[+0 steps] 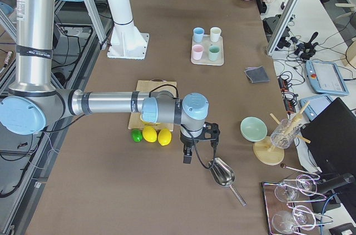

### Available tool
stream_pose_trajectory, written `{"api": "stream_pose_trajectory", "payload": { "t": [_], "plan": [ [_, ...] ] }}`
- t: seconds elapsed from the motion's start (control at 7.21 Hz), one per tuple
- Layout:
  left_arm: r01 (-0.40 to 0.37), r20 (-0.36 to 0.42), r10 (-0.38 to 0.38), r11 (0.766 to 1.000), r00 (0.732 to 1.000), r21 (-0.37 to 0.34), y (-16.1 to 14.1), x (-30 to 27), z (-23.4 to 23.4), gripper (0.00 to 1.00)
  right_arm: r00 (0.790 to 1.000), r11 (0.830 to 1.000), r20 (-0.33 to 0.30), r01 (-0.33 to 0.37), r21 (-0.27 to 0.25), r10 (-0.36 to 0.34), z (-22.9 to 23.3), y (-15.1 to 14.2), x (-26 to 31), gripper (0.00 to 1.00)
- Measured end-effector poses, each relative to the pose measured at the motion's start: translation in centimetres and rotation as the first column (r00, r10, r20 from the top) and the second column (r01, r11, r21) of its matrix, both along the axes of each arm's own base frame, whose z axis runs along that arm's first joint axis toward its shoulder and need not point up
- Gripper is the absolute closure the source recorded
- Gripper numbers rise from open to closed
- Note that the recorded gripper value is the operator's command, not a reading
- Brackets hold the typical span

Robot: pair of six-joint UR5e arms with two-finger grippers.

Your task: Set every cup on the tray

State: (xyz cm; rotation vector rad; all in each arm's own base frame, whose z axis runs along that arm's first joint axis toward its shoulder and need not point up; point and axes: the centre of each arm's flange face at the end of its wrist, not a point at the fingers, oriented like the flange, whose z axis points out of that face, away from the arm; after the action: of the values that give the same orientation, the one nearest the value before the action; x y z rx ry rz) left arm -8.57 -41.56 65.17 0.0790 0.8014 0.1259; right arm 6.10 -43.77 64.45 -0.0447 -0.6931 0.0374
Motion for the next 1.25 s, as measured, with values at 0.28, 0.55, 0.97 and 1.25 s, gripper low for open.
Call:
{"api": "stream_pose_trajectory", "payload": {
  "t": [0.28,0.55,0.97,1.25],
  "plan": [
    [-0.001,-0.001,0.001,1.0,1.0,0.022,-0.1,0.0,-0.9,0.02,1.0,1.0,-0.001,-0.01,-0.005,0.01,0.2,0.4,0.4,0.0],
    [-0.002,0.0,0.002,0.999,1.0,0.032,-0.1,0.0,-1.3,0.02,1.0,1.0,-0.001,-0.013,-0.002,0.013,0.0,0.4,0.5,0.0],
    [-0.003,0.005,0.002,0.999,1.0,0.054,-0.3,0.0,-2.4,0.02,1.0,1.0,0.002,-0.013,0.012,0.013,-0.6,0.2,0.4,0.0],
    [-0.002,0.009,0.002,0.998,1.0,0.065,-0.3,0.0,-3.0,0.02,1.0,1.0,0.002,-0.012,0.019,0.012,-0.9,0.1,0.4,0.0]
  ]
}}
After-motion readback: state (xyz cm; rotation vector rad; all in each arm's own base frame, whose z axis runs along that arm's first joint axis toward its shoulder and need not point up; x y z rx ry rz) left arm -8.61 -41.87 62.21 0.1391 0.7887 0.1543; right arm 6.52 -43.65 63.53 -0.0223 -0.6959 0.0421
